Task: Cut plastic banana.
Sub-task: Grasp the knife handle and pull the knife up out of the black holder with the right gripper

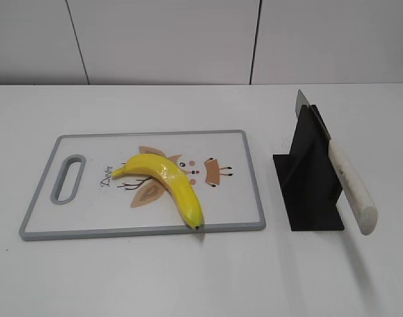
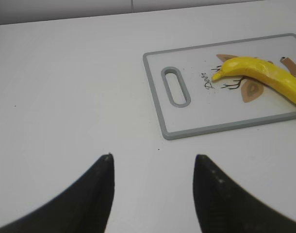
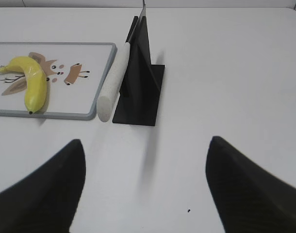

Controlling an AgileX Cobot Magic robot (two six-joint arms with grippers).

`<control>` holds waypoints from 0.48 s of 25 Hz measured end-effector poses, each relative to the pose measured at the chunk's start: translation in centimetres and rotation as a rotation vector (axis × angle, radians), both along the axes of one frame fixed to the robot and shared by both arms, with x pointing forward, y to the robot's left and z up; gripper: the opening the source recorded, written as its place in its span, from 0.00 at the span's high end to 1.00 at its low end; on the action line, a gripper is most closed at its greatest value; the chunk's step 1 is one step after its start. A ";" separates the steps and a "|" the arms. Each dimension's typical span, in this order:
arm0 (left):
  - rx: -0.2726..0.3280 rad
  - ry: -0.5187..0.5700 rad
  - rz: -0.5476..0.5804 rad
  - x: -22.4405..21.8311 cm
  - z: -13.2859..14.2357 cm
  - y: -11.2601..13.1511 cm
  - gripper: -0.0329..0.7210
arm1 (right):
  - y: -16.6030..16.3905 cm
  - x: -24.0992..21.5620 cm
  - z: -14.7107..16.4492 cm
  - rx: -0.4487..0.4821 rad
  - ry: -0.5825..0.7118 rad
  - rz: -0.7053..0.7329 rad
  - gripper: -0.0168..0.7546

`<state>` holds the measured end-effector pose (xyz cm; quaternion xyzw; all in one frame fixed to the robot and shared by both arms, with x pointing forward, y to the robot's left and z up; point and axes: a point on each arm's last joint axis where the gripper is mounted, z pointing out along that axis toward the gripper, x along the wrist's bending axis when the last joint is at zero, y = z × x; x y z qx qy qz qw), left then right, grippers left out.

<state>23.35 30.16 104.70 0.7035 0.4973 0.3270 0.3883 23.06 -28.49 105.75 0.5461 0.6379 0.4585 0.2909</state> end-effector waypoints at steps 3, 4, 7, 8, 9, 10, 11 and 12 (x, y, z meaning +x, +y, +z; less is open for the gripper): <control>0.000 0.000 0.000 0.0 0.0 0.0 0.31 | 0.0 0.0 0.0 0.000 0.000 0.000 0.21; 0.000 0.000 0.000 0.0 0.0 0.0 0.31 | 0.0 0.0 0.0 0.000 0.000 0.000 0.21; 0.000 0.000 0.000 0.0 0.0 0.0 0.31 | 0.0 0.0 0.0 0.000 0.000 0.000 0.21; 0.000 0.000 0.000 0.0 0.0 0.0 0.31 | 0.0 0.0 0.0 0.000 0.000 0.000 0.21; 0.000 0.000 0.000 0.0 0.0 0.0 0.31 | 0.0 0.0 0.0 0.000 0.000 0.000 0.21; 0.000 0.000 0.000 0.0 0.0 0.0 0.31 | 0.0 0.0 0.0 0.000 0.000 0.000 0.21; 0.000 0.000 0.000 0.0 0.0 0.0 0.31 | 0.0 0.0 0.0 0.000 0.000 0.000 0.21; 0.000 0.000 0.000 0.0 0.0 0.0 0.31 | 0.0 0.0 0.0 0.000 0.000 0.000 0.21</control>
